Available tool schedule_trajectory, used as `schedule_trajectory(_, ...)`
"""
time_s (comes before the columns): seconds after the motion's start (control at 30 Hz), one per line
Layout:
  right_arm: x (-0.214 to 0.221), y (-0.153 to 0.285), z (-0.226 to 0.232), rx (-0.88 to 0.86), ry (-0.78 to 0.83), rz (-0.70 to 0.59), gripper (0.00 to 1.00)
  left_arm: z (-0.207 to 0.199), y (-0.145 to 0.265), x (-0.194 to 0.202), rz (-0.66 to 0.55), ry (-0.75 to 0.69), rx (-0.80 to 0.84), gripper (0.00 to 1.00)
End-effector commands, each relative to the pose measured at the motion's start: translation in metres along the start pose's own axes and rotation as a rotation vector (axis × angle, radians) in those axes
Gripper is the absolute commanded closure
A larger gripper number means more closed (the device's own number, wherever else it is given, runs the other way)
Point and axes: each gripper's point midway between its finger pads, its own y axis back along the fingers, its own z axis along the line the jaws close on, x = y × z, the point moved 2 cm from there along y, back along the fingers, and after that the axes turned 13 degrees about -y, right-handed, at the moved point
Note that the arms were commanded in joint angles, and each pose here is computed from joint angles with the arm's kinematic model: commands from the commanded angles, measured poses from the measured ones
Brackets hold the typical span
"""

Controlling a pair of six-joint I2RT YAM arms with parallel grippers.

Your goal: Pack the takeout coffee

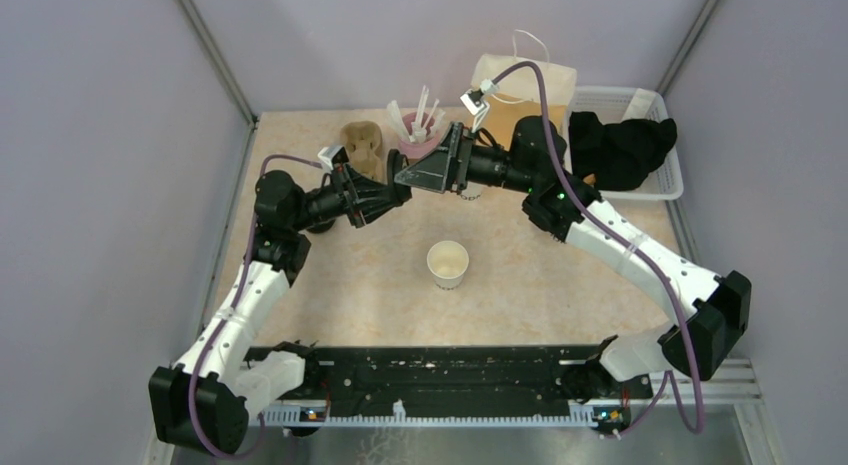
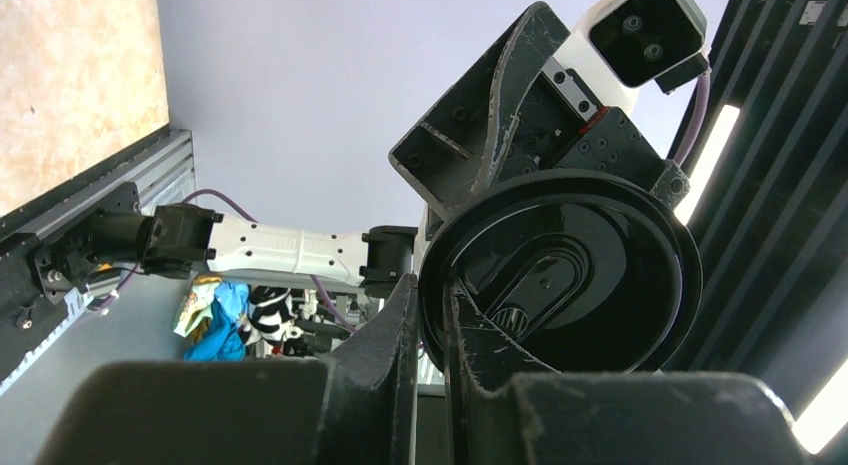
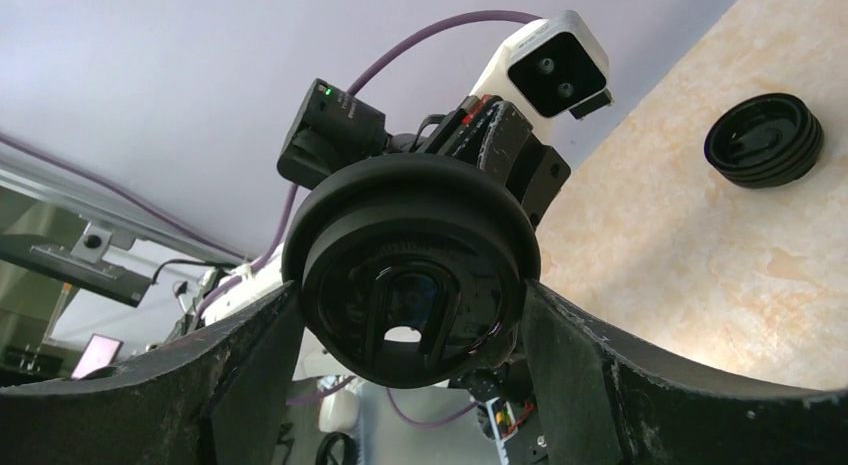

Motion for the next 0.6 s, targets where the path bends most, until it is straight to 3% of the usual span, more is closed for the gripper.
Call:
schedule_trajectory(0.0,-0.008,-0.002,0.02,-0.052,0.043,-0.013,0.24,-0.008,0.001,0.005,0.004,-0.048,0.027,0.84)
schedule_trajectory(0.13,-0.008,-0.002,0.02,-0.052,0.045,-0.015,0.33,-0.007,0.001,0.004,0.002,-0.049,0.025,0.83)
schedule_trajectory(0.2,-0.008,-0.002,0.021,-0.045,0.043,-0.016,0.38,-0.006,0.001,0.004,-0.001,-0.054,0.015,0.77)
schedule_trajectory(0.33,-0.01,0.008,0.007,0.054,0.05,-0.042,0.38,0.005,0.003,0.003,-0.031,-0.106,-0.087,0.44)
schedule_trajectory(0.47,-0.003,0.04,-0.035,0.335,0.101,-0.027,0.38,0.041,0.015,0.003,-0.077,-0.172,-0.273,0.28)
schedule_trajectory(0.57,0.014,0.077,-0.078,0.645,0.158,0.064,0.38,0.067,0.029,0.001,-0.143,-0.233,-0.409,0.14)
